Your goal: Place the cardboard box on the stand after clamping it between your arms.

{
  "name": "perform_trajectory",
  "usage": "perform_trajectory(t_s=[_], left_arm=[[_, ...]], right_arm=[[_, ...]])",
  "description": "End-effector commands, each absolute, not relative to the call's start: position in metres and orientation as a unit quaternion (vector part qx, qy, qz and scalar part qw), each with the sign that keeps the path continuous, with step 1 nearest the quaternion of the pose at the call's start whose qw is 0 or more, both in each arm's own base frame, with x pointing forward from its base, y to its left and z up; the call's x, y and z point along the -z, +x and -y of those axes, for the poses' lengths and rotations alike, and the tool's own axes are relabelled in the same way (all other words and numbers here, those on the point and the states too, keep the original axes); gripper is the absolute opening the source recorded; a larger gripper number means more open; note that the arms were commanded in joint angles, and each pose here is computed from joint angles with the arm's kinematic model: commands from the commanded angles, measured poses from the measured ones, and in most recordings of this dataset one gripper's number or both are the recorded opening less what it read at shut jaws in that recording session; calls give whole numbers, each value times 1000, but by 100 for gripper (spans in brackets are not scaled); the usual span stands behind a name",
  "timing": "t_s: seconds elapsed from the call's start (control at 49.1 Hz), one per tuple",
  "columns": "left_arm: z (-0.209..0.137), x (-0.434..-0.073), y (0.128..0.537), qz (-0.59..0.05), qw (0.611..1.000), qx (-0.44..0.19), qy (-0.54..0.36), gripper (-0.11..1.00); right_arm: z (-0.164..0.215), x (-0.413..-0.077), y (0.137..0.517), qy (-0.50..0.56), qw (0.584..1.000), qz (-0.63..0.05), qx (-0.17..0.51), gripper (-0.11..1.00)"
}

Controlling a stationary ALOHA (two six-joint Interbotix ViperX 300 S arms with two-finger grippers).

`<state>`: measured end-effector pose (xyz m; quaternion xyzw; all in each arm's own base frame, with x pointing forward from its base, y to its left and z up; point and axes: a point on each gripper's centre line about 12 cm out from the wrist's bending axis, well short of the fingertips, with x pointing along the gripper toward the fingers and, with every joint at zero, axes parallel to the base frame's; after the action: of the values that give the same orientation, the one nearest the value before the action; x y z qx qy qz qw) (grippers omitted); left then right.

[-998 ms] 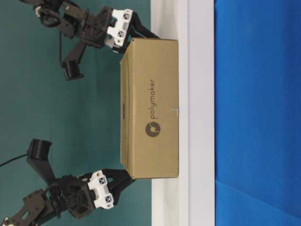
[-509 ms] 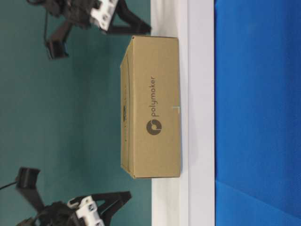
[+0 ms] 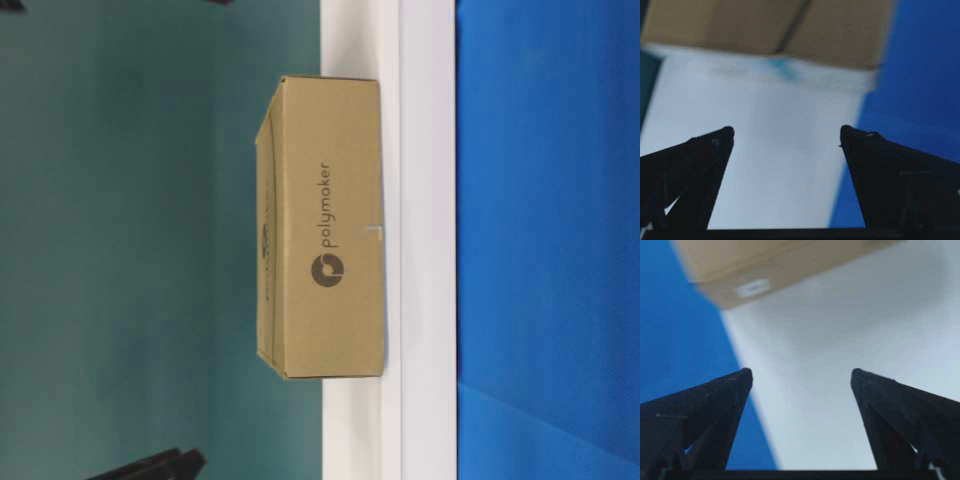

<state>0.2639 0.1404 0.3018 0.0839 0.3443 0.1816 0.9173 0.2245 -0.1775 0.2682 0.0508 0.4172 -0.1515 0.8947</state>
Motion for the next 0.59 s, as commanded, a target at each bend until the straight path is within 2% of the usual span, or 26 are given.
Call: perform_trajectory(t_s=[0.0,0.244,0.387,0.57], left_arm=[[-123,-320,263,-282,939,-174,93,83],[-90,-349,240,-138,973,-168,70,83],[-75,-351,228,-117,980,-151,63,83],[-59,-353,216,-96,986,-130,47,83]], right_arm=[[158,-281,219,47,911,-376,161,98],[114,-310,196,32,950,-249,187,98],[89,-325,177,22,967,-175,185,98],[67,-329,161,32,979,-114,168,98]])
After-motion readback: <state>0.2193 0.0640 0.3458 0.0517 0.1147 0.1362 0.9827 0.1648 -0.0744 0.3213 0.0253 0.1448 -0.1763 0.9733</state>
